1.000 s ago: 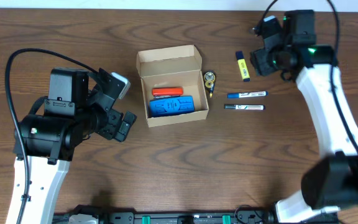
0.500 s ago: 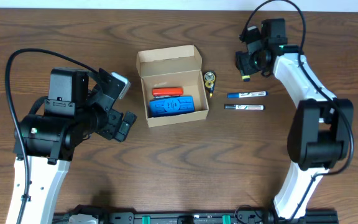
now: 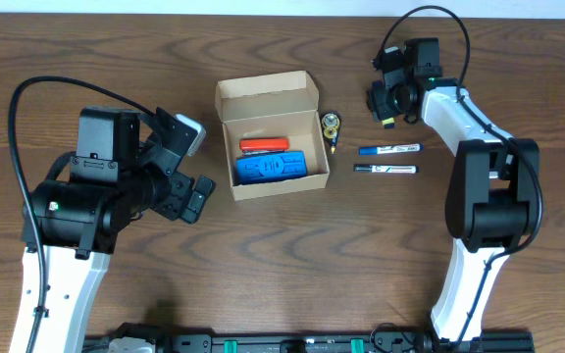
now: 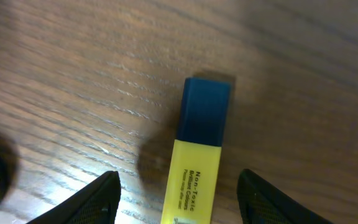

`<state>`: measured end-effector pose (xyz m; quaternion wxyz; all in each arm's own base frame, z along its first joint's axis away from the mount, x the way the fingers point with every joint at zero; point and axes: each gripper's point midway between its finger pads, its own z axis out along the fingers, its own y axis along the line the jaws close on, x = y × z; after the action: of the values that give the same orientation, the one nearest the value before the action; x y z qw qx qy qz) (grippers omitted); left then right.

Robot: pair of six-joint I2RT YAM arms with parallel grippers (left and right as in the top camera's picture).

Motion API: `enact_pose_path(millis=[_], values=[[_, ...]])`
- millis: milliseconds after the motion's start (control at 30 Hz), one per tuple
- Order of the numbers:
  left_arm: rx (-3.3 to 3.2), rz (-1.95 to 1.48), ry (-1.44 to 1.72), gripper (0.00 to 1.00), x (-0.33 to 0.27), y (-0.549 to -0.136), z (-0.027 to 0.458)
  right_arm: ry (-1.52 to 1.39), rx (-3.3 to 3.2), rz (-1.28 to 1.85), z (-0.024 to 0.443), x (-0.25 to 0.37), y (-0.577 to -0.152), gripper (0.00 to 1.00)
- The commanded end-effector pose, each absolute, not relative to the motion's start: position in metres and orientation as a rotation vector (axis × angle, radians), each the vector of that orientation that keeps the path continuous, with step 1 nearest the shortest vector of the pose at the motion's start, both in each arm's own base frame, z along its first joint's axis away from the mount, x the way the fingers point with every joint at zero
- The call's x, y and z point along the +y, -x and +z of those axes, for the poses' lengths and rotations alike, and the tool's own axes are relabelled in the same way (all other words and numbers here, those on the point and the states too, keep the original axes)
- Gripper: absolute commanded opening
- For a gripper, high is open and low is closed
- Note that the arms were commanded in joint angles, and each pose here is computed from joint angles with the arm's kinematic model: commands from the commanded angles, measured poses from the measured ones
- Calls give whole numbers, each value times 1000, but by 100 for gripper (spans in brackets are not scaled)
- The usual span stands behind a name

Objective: Pack container
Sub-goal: 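Grasp the yellow highlighter with the right gripper, then lower the yellow highlighter into the box's right end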

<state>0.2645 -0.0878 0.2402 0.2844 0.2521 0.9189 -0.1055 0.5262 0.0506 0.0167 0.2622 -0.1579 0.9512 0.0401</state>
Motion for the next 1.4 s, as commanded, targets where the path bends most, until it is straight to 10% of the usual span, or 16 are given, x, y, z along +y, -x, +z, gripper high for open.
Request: enact_pose_path(millis=[0,567,1100,1367], values=[[2449,-299,-664,95,-89,-265,245,395,2611,118,-1,50,-524,62],[2449,-299,-664,95,-89,-265,245,211,2667,221,-1,57,-516,16],[2449,-299,-664,95,-89,-265,245,366,2362,349,214,148,-460,14],[2449,-299,-664,95,-89,-265,245,259,2461,396,214,202,-416,13]])
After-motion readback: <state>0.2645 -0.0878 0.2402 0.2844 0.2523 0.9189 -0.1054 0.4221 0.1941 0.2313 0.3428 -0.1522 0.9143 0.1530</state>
